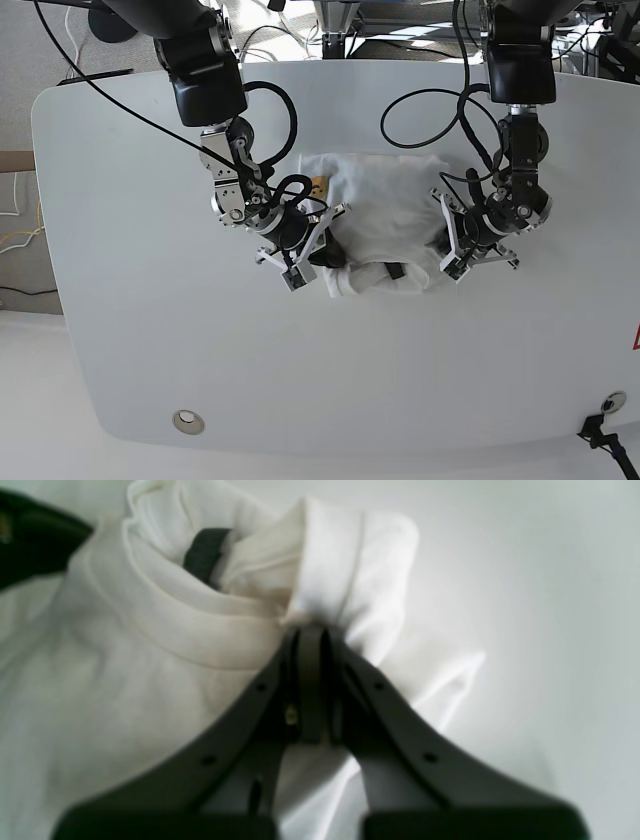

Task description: Fold the T-shirt properly

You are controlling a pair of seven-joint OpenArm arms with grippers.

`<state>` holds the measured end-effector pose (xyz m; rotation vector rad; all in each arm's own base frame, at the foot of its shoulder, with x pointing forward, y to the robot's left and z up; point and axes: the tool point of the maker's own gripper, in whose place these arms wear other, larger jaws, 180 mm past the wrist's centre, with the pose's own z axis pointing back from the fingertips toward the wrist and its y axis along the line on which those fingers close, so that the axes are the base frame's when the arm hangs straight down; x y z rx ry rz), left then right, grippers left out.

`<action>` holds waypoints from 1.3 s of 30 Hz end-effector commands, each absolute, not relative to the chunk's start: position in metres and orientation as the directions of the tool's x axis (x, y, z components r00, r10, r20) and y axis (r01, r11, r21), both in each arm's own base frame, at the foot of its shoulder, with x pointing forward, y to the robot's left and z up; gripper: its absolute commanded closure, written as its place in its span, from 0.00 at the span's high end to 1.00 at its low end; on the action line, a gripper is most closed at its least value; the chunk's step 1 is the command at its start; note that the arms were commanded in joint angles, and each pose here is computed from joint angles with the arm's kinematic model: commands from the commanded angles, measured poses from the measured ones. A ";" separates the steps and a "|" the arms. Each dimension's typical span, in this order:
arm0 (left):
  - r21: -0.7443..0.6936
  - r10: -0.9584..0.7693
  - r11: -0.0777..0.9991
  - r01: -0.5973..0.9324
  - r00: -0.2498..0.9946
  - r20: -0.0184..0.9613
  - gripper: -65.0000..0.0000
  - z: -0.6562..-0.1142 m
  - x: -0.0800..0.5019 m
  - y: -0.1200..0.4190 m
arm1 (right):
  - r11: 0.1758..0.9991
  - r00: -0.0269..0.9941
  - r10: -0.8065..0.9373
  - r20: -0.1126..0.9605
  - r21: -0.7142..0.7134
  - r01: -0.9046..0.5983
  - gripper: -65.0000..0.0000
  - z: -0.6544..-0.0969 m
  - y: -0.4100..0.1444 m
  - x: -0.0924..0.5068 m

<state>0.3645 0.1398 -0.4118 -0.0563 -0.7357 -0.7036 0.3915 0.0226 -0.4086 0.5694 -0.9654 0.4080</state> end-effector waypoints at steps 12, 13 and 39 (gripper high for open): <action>0.311 -0.530 0.812 0.493 0.401 0.747 0.00 -0.339 0.378 0.163 | 0.838 0.348 0.080 0.934 0.126 -0.531 0.02 -0.330 -0.004 0.373; 0.312 -0.520 0.824 0.473 0.410 0.749 0.00 -0.338 0.374 0.171 | 0.851 0.339 0.089 0.937 0.106 -0.515 0.02 -0.327 -0.014 0.369; 0.175 -0.250 0.967 0.184 0.573 0.780 0.00 -0.348 0.148 0.233 | 0.972 0.568 -0.004 0.823 0.136 -0.191 0.02 -0.373 -0.124 0.120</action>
